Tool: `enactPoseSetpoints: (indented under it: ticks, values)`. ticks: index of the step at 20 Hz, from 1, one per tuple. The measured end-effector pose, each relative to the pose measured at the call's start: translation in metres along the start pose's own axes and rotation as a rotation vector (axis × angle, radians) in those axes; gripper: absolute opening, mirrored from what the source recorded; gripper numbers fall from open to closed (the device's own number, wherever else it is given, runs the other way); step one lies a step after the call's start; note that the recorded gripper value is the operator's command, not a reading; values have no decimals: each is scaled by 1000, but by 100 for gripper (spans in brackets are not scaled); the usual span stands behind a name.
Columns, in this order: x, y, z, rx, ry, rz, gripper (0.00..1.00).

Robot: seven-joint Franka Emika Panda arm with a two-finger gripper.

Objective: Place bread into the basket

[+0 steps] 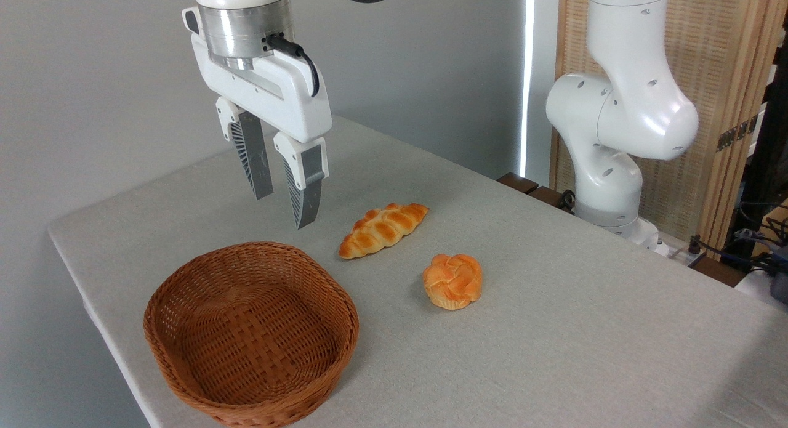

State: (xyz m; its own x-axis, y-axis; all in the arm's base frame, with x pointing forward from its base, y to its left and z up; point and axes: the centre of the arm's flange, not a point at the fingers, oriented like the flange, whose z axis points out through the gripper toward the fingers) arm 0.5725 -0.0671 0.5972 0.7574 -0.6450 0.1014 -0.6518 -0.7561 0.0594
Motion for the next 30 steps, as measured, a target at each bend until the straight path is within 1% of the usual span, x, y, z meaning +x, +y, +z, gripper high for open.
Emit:
enactPoseSetpoints:
  ticks: [9,17,19,21,23,25,28,29,30]
  values:
    - [0,0,1,-1,-2,2,100]
    - [0,10,21,-30,-42,15,100]
    - [-4,13,24,-26,-42,14,100]
    - [-11,18,29,-5,-22,11,100]
    - [-21,25,35,21,2,9,100]
    - [-31,38,38,31,4,18,100]
    - [-44,71,39,36,-8,53,100]
    - [-50,86,41,37,-15,70,100]
    - [-53,94,45,35,-22,80,100]
